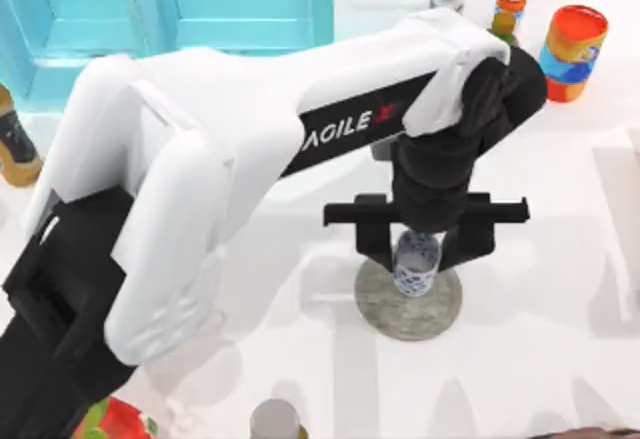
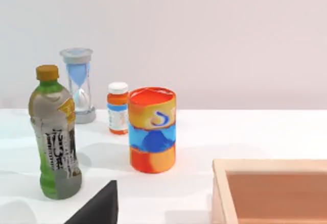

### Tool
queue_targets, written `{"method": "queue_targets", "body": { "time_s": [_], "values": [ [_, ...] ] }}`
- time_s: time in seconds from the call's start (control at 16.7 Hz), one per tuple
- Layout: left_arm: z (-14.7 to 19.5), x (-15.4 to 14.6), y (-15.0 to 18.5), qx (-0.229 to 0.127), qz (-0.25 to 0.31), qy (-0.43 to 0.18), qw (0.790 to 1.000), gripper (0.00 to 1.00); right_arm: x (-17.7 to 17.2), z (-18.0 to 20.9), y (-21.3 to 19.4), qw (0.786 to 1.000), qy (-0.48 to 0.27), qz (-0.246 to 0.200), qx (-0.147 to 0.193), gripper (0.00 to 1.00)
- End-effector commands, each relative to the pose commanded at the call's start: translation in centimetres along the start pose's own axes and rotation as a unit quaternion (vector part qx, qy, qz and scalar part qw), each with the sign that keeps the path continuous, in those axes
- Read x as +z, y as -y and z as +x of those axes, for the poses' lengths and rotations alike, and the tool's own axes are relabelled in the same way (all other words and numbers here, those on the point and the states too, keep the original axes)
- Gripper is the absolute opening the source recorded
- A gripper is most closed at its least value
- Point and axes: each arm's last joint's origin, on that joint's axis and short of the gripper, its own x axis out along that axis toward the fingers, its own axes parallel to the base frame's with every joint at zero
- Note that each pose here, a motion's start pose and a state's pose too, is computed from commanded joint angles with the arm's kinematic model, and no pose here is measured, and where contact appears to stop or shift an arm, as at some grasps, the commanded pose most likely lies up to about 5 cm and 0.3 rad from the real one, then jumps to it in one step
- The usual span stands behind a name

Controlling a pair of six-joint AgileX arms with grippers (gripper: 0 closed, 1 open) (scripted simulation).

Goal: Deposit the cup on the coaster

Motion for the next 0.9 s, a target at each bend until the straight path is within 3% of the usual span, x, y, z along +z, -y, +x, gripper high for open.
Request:
{"method": "queue_targets", "body": {
  "time_s": [0.54, 0.9],
  "values": [
    [0.0, 0.0, 0.0, 0.0, 0.0, 0.0, 1.0, 0.98, 0.0, 0.0, 0.0, 1.0, 0.0, 0.0, 0.0, 1.0],
    [0.0, 0.0, 0.0, 0.0, 0.0, 0.0, 1.0, 1.0, 0.0, 0.0, 0.0, 1.0, 0.0, 0.0, 0.0, 1.0]
  ]
}}
